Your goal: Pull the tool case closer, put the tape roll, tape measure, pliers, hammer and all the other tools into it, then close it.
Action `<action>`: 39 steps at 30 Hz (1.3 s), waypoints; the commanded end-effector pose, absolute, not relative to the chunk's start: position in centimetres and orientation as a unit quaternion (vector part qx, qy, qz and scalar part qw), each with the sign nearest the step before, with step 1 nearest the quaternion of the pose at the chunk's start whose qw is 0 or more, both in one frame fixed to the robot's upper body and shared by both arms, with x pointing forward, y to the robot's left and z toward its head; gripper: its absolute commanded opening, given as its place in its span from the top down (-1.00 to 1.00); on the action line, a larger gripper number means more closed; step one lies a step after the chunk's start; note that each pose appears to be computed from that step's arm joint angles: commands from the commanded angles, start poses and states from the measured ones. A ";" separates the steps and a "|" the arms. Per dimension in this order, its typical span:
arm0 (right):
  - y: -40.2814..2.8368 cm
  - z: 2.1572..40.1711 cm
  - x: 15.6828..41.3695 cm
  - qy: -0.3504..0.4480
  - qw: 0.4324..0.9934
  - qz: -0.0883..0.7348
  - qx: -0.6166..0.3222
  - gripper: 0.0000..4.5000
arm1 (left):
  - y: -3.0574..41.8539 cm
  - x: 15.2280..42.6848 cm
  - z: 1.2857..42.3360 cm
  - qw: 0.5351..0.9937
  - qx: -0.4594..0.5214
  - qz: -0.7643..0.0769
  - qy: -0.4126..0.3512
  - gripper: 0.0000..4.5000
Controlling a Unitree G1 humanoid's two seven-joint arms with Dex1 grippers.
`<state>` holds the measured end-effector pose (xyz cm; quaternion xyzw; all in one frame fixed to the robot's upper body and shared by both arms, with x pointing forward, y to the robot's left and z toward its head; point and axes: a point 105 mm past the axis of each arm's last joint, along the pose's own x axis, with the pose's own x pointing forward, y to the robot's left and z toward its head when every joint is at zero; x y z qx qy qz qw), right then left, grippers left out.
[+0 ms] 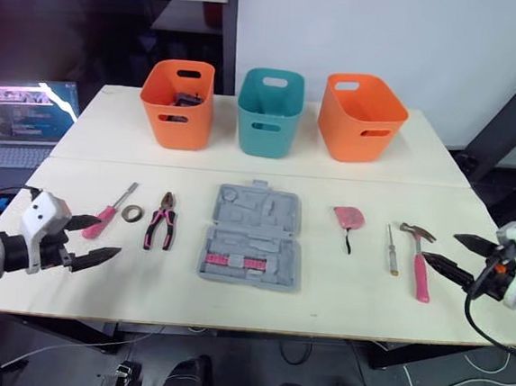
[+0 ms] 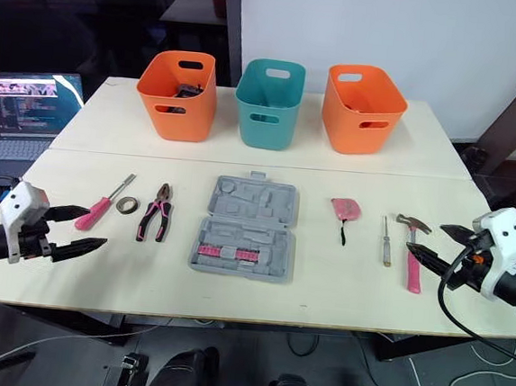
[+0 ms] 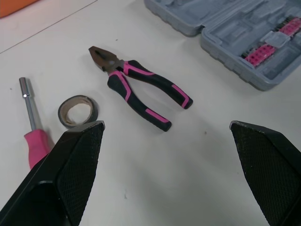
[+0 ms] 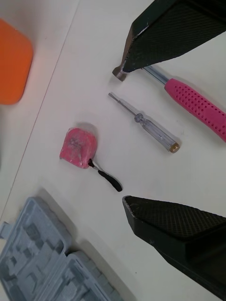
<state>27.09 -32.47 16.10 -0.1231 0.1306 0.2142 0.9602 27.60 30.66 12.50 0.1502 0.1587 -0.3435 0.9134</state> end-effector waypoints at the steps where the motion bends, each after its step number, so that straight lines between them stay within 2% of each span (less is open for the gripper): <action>1: -32.6 17.4 27.2 0.109 0.961 0.211 -0.139 -0.96 | 31.4 28.0 14.6 0.920 0.172 -0.328 0.128 -1.00; 9: -32.0 17.9 27.1 0.101 0.960 0.221 -0.137 -0.96 | 31.7 29.0 14.4 0.916 0.186 -0.324 0.145 -1.00; 13: -29.8 18.1 27.2 0.107 0.953 0.252 -0.126 -0.96 | 31.1 30.8 13.8 0.908 0.208 -0.321 0.171 -1.00; 19: -24.8 16.6 28.0 0.150 0.931 0.314 -0.105 -0.96 | 26.1 33.6 14.1 0.869 0.232 -0.409 0.150 -1.00; 22: -22.7 15.0 28.9 0.180 0.917 0.330 -0.130 -0.96 | 23.7 35.6 13.6 0.854 0.257 -0.432 0.135 -1.00; 23: -22.0 14.5 29.3 0.185 0.912 0.336 -0.143 -0.99 | 22.9 36.1 13.2 0.846 0.267 -0.442 0.133 -0.89; 26: -21.4 13.5 30.6 0.186 0.912 0.325 -0.168 -0.60 | 21.4 36.8 12.4 0.827 0.279 -0.469 0.133 -0.45; 28: -21.3 12.6 31.6 0.190 0.908 0.316 -0.198 -0.16 | 20.5 37.1 11.5 0.813 0.292 -0.484 0.138 0.02; 29: -21.2 12.3 32.1 0.187 0.910 0.313 -0.199 0.12 | 20.3 37.3 11.1 0.809 0.299 -0.486 0.143 0.31; 32: -20.6 11.5 33.5 0.180 0.914 0.310 -0.191 0.80 | 19.9 37.8 9.9 0.801 0.311 -0.488 0.157 0.99; 33: -20.3 11.0 34.1 0.181 0.913 0.310 -0.192 0.98 | 19.9 38.0 9.4 0.801 0.312 -0.485 0.162 1.00; 39: -18.3 9.1 36.7 0.176 0.910 0.324 -0.190 0.98 | 18.1 39.3 8.6 0.813 0.301 -0.472 0.162 1.00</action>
